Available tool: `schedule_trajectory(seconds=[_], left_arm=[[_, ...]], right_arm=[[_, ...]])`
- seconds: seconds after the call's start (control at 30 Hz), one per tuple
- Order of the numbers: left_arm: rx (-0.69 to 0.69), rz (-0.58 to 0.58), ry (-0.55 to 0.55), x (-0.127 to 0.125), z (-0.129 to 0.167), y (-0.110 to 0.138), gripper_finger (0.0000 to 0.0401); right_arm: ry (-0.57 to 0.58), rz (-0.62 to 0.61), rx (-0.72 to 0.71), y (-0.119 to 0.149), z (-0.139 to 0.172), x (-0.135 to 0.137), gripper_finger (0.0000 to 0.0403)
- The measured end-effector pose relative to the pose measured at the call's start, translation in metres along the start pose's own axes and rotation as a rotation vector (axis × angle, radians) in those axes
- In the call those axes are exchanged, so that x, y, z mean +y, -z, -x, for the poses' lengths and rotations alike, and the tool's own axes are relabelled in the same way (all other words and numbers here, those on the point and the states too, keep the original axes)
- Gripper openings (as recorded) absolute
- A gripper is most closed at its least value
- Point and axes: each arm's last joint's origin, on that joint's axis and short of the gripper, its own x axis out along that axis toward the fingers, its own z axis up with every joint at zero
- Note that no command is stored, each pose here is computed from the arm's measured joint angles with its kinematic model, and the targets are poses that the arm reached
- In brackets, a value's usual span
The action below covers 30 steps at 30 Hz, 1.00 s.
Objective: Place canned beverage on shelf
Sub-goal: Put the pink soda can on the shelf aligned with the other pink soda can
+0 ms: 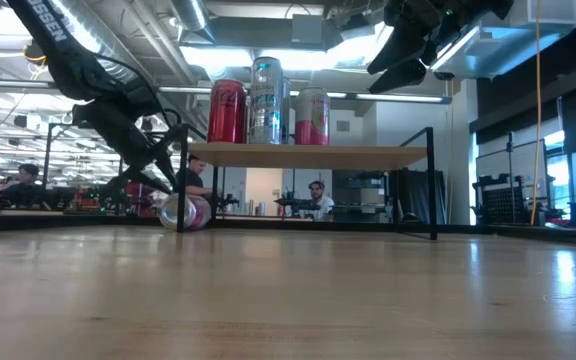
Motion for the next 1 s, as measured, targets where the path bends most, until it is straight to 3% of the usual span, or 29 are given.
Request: schedule_trajectory(seconds=[0.13,0.47,0.73,1.0], left_arm=[[0.016,-0.011,0.048,-0.002,-0.001,-0.001,0.0045],[0.0,-0.028,0.004,0.002,-0.007,-0.002,0.0041],[-0.104,-0.068,-0.219,-0.008,0.032,0.001,0.0041],[-0.161,-0.121,-0.206,-0.022,0.058,0.007,0.0043]], right_arm=[[0.0,0.001,-0.003,0.0,0.0,0.0,0.0351],[0.0,0.001,-0.008,-0.001,0.0,0.0,0.0351],[0.001,0.001,-0.008,-0.001,0.0,0.0,0.0351],[0.001,0.001,-0.008,-0.001,0.0,0.0,0.0351]])
